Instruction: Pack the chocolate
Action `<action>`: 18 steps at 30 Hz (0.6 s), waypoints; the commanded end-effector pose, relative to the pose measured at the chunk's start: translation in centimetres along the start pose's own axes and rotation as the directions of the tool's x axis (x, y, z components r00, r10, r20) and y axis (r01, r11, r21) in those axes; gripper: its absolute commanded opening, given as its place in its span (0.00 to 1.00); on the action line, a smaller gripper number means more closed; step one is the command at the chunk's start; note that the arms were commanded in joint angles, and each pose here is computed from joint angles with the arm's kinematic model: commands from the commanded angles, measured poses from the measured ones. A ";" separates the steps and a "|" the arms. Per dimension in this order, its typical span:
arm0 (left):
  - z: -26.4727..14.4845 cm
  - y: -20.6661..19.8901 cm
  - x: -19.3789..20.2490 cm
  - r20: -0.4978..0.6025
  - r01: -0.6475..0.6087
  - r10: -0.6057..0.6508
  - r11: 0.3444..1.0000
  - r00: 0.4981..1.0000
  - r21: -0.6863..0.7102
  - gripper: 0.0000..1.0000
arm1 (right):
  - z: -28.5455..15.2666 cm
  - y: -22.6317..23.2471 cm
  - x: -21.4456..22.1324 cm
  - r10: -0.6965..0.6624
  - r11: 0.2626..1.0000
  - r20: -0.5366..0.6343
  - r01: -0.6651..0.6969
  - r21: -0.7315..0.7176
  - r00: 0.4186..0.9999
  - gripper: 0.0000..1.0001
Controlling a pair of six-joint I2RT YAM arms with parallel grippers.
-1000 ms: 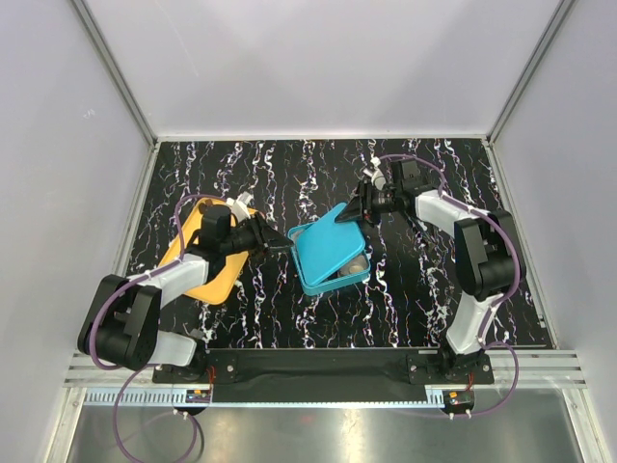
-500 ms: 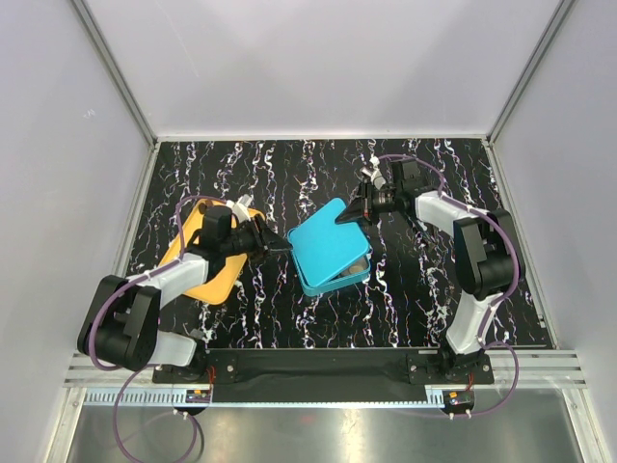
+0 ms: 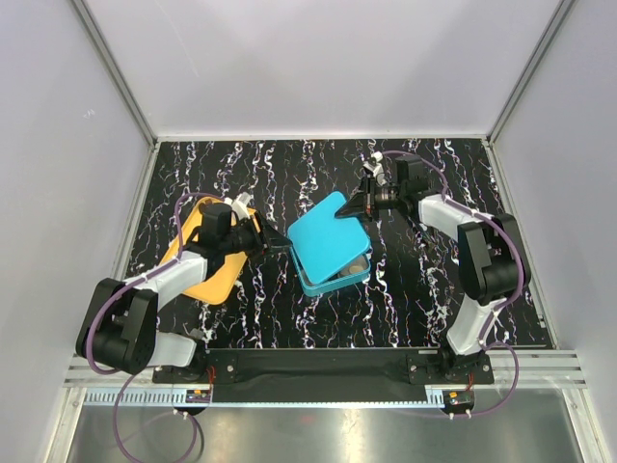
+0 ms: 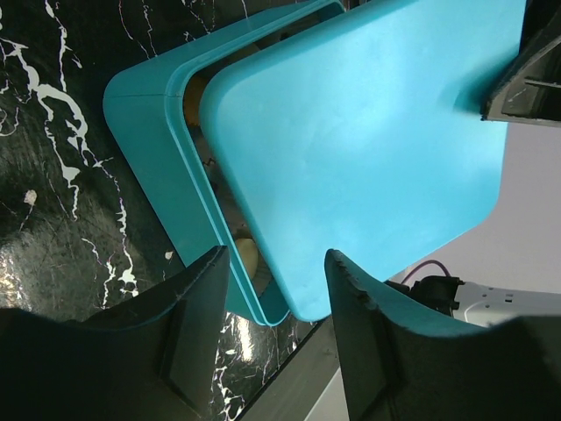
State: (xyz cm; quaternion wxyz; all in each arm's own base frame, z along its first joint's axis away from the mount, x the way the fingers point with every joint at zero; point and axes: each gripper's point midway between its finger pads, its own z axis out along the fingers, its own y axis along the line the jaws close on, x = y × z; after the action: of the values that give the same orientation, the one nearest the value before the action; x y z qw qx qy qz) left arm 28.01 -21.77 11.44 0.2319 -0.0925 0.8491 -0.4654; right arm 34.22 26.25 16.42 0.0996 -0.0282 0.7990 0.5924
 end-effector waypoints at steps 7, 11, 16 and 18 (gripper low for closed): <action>-0.4 -3.0 -2.0 0.068 -0.070 0.065 0.995 0.996 0.077 0.58 | -0.5 4.0 -0.9 0.010 0.982 0.049 0.000 -0.190 0.999 0.00; -0.3 -2.8 -2.1 0.071 -0.068 0.062 0.995 0.996 0.074 0.59 | 0.0 2.8 -1.0 0.073 0.978 0.052 -0.061 -0.200 0.996 0.00; 0.2 -2.1 -2.1 0.065 -0.059 0.055 0.997 0.996 0.059 0.59 | 0.4 1.7 -1.0 0.109 0.973 0.051 -0.095 -0.212 0.993 0.00; 0.4 -2.0 -2.1 0.062 -0.056 0.052 0.997 0.997 0.061 0.58 | 0.7 1.2 -0.9 0.120 0.972 0.044 -0.108 -0.209 0.992 0.00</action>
State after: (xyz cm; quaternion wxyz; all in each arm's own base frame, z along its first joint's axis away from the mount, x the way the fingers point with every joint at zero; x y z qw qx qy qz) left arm 28.20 -21.85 11.64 0.2357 -0.0923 0.8465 -0.4684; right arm 34.82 27.03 16.27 0.0726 0.0434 0.7472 0.6592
